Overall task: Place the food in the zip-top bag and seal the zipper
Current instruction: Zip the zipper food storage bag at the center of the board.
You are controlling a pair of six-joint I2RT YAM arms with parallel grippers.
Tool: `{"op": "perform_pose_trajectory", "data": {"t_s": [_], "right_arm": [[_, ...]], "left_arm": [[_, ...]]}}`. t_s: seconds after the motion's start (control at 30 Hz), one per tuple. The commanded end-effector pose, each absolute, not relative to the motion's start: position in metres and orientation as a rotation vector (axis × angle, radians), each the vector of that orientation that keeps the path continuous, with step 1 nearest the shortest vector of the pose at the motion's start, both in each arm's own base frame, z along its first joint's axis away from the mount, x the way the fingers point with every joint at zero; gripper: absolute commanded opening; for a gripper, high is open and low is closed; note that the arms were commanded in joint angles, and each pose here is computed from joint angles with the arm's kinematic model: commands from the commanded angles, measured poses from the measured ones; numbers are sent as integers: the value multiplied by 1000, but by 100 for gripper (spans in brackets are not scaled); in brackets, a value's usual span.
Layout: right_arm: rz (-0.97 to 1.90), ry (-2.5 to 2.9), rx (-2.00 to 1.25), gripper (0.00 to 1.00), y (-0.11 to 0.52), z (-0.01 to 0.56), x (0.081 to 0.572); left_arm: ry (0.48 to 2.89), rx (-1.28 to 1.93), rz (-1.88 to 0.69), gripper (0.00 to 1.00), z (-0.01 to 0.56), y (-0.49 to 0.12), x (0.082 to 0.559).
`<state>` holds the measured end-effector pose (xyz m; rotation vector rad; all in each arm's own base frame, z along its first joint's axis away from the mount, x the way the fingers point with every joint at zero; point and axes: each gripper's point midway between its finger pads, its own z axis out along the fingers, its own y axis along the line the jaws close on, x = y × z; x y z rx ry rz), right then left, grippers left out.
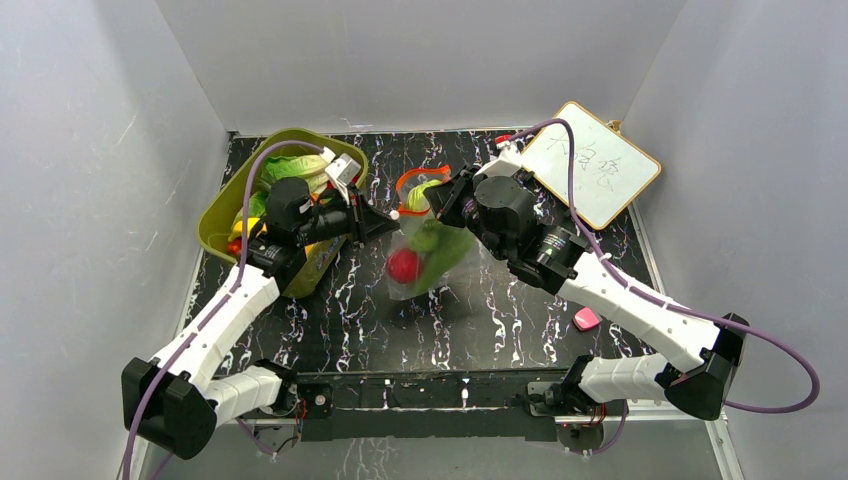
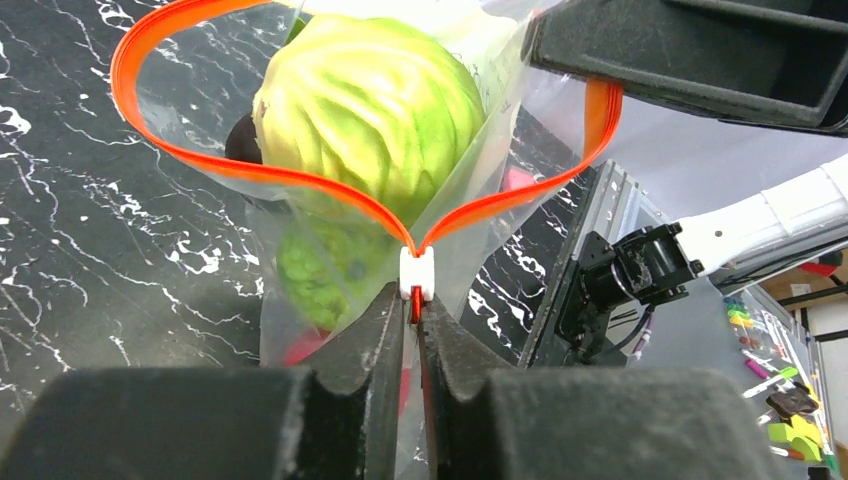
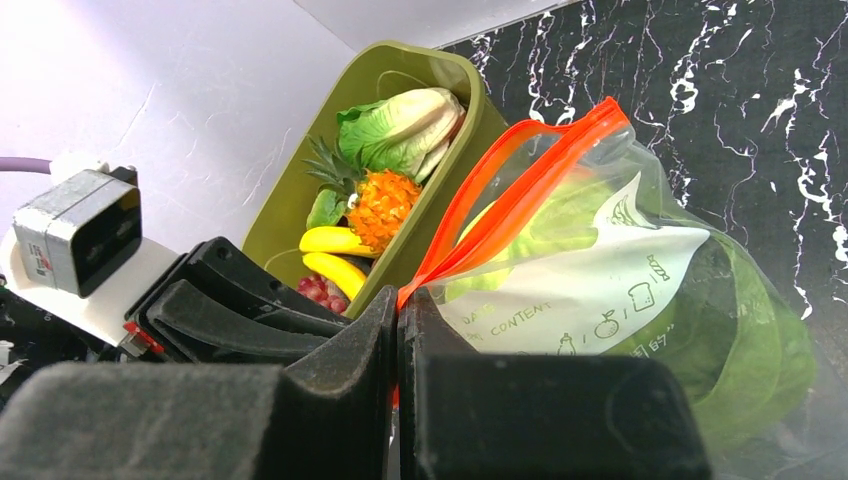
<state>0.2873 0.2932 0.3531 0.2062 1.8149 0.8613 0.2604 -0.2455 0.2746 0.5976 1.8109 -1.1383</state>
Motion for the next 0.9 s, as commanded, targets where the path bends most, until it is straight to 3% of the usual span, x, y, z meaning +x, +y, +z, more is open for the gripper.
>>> {"op": "perform_pose_trajectory", "data": {"t_s": [0.0,0.07,0.23,0.53,0.87], "right_arm": [[991,1660,264,0,288,408,284],[992,1662,266,0,287,406,284],[959,1705,215,0,288,394,281],[876,1903,2,45,270,349,241],[686,1814,-483,52,245,376,213]], "left_arm": [[1693,675,-1165,5,289,-251,252],[1686,692,-1163,0,287,-251,251],[1636,784,-1095,0,293,-248,249],[1591,912,-1056,0,296,-249,246],[1497,1062,-1060,0,299,-254,239]]}}
